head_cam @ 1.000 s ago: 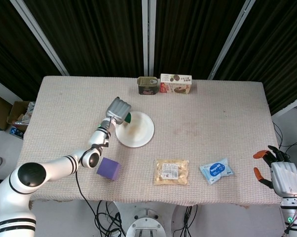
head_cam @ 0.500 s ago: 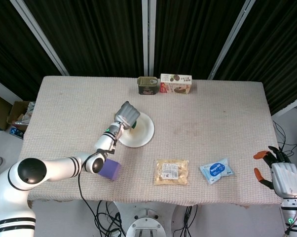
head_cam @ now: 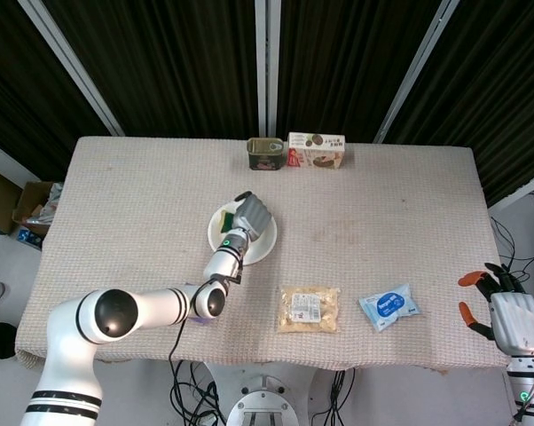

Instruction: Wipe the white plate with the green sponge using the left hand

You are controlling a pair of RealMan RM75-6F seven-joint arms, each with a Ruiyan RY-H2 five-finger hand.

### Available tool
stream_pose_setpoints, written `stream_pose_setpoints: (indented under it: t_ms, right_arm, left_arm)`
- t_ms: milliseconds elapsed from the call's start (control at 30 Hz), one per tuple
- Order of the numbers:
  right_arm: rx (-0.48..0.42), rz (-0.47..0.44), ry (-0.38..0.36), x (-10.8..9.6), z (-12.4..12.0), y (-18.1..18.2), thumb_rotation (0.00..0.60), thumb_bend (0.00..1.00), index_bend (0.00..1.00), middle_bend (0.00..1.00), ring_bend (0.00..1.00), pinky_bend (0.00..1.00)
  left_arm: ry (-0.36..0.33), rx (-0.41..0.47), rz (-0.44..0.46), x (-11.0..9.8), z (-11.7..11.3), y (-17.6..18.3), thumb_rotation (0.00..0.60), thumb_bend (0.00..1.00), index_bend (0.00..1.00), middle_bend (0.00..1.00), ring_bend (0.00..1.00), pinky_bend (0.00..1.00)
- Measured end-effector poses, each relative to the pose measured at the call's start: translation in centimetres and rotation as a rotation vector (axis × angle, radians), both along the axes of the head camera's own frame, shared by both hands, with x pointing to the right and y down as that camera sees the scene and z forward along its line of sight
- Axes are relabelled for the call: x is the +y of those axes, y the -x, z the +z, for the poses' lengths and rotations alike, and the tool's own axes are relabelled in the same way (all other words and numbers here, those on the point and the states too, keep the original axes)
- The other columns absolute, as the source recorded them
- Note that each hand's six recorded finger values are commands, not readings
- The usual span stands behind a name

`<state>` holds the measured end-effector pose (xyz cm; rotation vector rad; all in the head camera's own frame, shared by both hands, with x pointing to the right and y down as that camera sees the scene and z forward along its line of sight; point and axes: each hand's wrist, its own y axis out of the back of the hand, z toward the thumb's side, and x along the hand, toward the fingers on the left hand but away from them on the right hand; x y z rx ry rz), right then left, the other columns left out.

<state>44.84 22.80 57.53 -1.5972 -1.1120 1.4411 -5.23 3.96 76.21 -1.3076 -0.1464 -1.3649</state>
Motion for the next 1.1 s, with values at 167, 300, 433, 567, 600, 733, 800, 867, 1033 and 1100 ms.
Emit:
stream_pose_setpoints:
  t_ms: [167, 300, 433, 567, 600, 733, 800, 867, 1033, 1100]
  right_arm:
    - [-0.001, 0.002, 0.000, 0.0, 0.0, -0.1, 0.600, 0.26, 0.41, 0.34, 0.16, 0.24]
    - [-0.003, -0.003, -0.003, -0.1, 0.0, 0.0, 0.600, 0.26, 0.41, 0.34, 0.16, 0.24]
    - [-0.007, -0.015, -0.003, -0.3, 0.1, 0.3, 0.600, 0.26, 0.41, 0.34, 0.16, 0.24]
    - [-0.008, -0.018, 0.000, -0.3, 0.2, 0.4, 0.600, 0.26, 0.41, 0.34, 0.16, 0.24]
    - [-0.008, -0.017, 0.000, -0.3, 0.2, 0.4, 0.600, 0.26, 0.41, 0.34, 0.16, 0.24]
    - [-0.005, -0.016, 0.001, -0.2, 0.2, 0.4, 0.600, 0.26, 0.41, 0.34, 0.16, 0.24]
    - [-0.004, -0.015, -0.001, -0.2, 0.1, 0.4, 0.600, 0.26, 0.41, 0.34, 0.16, 0.24]
    - [-0.003, -0.014, -0.003, -0.2, 0.0, 0.4, 0.600, 0.26, 0.41, 0.34, 0.16, 0.24]
    - [-0.003, -0.010, -0.007, 0.0, -0.1, 0.4, 0.600, 0.26, 0.41, 0.34, 0.16, 0.24]
    - [-0.003, -0.009, -0.011, 0.1, -0.2, 0.3, 0.600, 0.26, 0.41, 0.34, 0.16, 0.24]
  left_arm:
    - [0.005, -0.017, -0.012, 0.0, 0.4, 0.3, 0.600, 0.35, 0.56, 0.62, 0.51, 0.42]
    - [0.003, 0.004, -0.021, -0.3, -0.5, 0.8, 0.600, 0.35, 0.56, 0.63, 0.51, 0.42]
    - [0.005, 0.022, -0.028, -0.4, -1.5, 1.7, 0.600, 0.35, 0.56, 0.63, 0.51, 0.42]
    - [0.008, 0.001, -0.032, -0.3, -1.5, 3.1, 0.600, 0.35, 0.57, 0.63, 0.51, 0.42]
    - [0.011, -0.006, -0.033, -0.2, -1.2, 3.3, 0.600, 0.35, 0.57, 0.63, 0.51, 0.42]
    - [0.020, -0.029, -0.032, 0.2, -0.3, 3.6, 0.600, 0.35, 0.57, 0.63, 0.51, 0.42]
    - [0.025, -0.038, -0.032, 0.4, 0.2, 3.5, 0.600, 0.35, 0.57, 0.63, 0.51, 0.42]
    - [0.029, -0.043, -0.031, 0.6, 0.5, 3.5, 0.600, 0.35, 0.57, 0.63, 0.51, 0.42]
    - [0.042, -0.041, -0.040, 0.9, 1.0, 3.1, 0.600, 0.36, 0.57, 0.63, 0.51, 0.42]
    - [0.046, -0.025, -0.055, 0.8, 0.8, 3.0, 0.600, 0.36, 0.57, 0.63, 0.51, 0.42]
